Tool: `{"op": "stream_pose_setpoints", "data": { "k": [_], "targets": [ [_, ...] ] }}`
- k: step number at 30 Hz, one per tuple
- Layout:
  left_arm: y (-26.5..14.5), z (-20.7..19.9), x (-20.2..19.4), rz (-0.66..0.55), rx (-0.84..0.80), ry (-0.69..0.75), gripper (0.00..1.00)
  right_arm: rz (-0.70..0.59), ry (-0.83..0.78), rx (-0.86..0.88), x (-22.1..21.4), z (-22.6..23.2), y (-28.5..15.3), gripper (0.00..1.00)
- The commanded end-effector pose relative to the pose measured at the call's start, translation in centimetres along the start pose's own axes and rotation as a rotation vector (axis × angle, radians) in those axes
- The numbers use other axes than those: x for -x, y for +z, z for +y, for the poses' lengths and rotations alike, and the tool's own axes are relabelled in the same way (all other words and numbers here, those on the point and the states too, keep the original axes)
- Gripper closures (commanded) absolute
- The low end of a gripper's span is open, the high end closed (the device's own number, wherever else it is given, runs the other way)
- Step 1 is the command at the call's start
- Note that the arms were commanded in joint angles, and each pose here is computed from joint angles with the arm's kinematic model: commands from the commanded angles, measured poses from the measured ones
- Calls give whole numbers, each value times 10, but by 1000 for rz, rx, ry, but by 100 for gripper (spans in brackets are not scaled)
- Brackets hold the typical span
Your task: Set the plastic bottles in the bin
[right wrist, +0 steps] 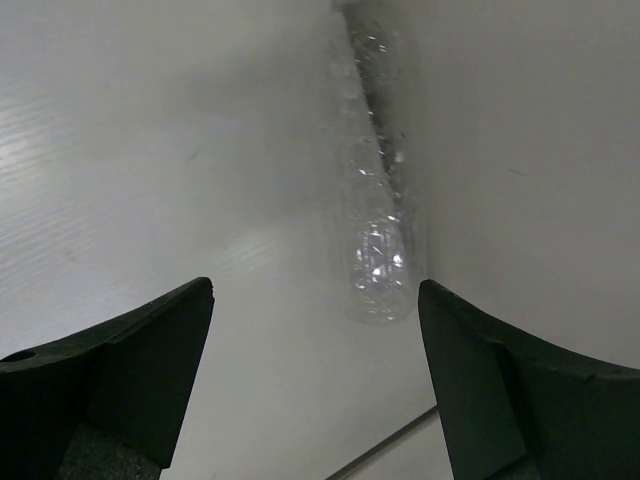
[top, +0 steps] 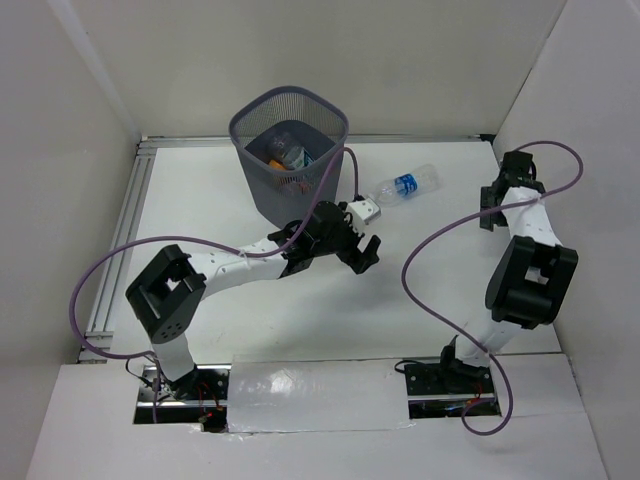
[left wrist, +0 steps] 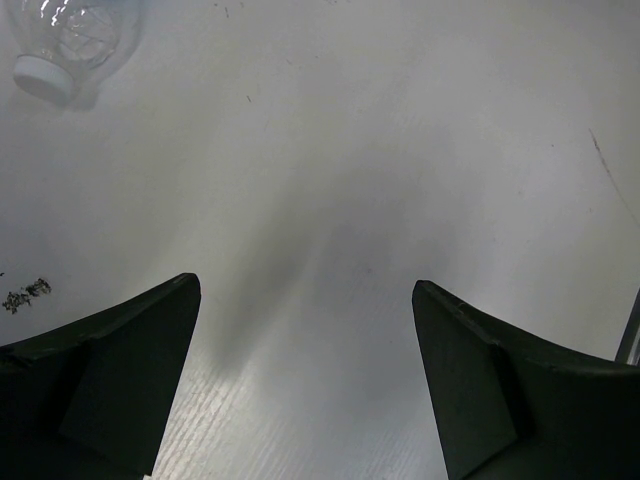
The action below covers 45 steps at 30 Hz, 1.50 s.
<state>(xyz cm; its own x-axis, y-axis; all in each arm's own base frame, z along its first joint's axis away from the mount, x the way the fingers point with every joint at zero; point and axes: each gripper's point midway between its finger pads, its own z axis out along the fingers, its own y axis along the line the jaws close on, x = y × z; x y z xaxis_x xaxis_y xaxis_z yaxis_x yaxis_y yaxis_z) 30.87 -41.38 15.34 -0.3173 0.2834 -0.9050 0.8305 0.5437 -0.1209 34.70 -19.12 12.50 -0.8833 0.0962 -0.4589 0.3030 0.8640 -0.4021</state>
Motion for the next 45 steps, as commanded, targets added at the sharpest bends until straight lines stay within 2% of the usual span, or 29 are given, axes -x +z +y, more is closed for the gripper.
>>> {"op": "stream_pose_setpoints", "data": {
  "k": [1, 7, 21, 33, 39, 45],
  "targets": [
    [-2, -5, 19, -59, -30, -2, 0, -115, 55, -115, 17, -34, -14, 10],
    [-1, -10, 12, -40, -37, -1, 0, -47, 97, -154, -15, -51, 9, 10],
    [-8, -14, 6, -41, -37, -18, 0, -28, 100, -158, -17, -60, 18, 5],
    [-10, -14, 3, -41, -37, -18, 0, -36, 133, -108, -10, -64, 5, 12],
    [-16, -14, 4, -61, -30, -15, 0, -24, 171, -49, -25, -71, -4, 14],
    [-16, -14, 0, -52, -29, -16, 0, 6, 180, -24, -43, -69, 8, 15]
  ]
}}
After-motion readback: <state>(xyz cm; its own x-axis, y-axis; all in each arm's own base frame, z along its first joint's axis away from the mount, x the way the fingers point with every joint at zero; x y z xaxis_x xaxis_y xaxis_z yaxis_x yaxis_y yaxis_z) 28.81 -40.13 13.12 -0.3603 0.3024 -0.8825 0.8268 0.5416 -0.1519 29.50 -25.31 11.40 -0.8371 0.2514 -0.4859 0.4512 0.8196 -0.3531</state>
